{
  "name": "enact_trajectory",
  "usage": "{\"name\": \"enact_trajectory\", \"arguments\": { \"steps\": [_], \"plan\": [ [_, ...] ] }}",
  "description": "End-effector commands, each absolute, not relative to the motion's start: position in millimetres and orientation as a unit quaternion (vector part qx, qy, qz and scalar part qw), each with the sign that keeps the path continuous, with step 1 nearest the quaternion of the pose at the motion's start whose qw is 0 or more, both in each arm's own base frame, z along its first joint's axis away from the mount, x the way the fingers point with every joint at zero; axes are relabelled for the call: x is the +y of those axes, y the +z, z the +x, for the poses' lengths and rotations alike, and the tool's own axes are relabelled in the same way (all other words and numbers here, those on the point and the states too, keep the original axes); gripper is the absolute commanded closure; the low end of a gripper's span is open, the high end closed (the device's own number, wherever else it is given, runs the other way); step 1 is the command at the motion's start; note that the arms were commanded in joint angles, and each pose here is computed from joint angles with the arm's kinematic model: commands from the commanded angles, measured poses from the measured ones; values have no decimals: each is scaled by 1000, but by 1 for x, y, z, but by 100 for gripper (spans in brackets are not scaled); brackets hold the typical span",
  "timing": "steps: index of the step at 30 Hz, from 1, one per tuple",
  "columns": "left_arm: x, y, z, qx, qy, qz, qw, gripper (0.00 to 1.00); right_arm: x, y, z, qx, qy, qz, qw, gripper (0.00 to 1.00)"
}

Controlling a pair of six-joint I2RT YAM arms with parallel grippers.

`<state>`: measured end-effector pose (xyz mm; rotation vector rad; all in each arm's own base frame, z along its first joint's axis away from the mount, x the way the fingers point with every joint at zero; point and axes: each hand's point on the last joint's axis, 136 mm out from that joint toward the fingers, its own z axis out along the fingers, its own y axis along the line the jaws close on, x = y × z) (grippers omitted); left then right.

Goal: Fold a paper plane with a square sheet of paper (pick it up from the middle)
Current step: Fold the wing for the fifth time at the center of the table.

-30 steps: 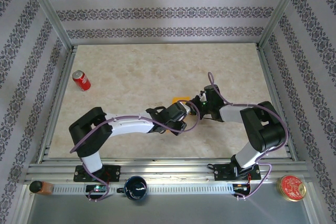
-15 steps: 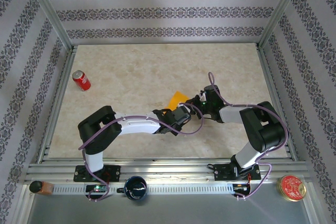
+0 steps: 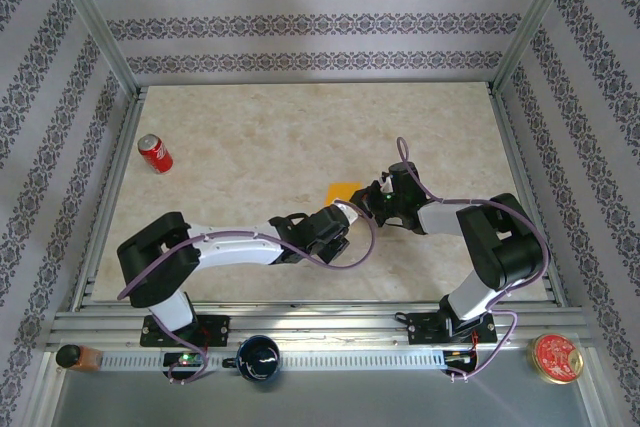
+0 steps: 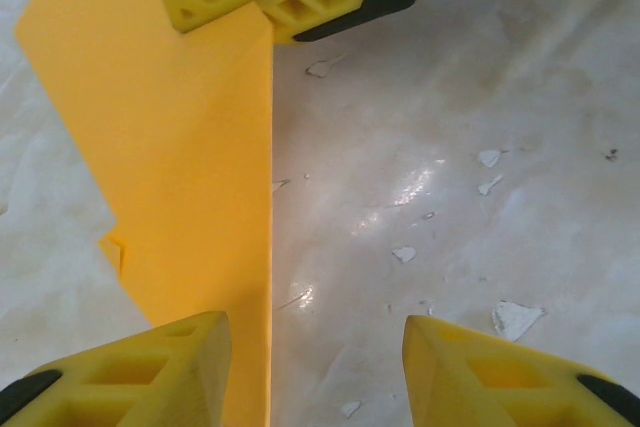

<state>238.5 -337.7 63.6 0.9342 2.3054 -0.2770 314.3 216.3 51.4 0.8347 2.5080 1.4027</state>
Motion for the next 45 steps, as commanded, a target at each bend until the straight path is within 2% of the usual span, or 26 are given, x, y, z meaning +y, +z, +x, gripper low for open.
{"name": "enact_trajectory", "arguments": {
  "steps": [1,5,12,20,30,40,45],
  "plan": [
    [-352,81,230,852,-146,376,333,50,218,57,317,835,472,270,84,100],
    [-351,85,233,854,-141,370,337,49,218,57,316,834,474,270,83,100],
    [-334,78,255,864,-63,349,357,43,219,61,316,833,479,265,83,100],
    [-336,64,265,868,-20,356,344,53,220,59,315,832,480,265,80,100],
    [-336,44,262,875,-9,363,318,60,220,60,316,831,482,265,80,100],
    [-329,38,266,878,17,358,316,72,221,62,316,830,485,265,80,100],
    [-330,39,266,879,9,355,318,81,221,62,316,829,485,266,79,100]
  ]
}}
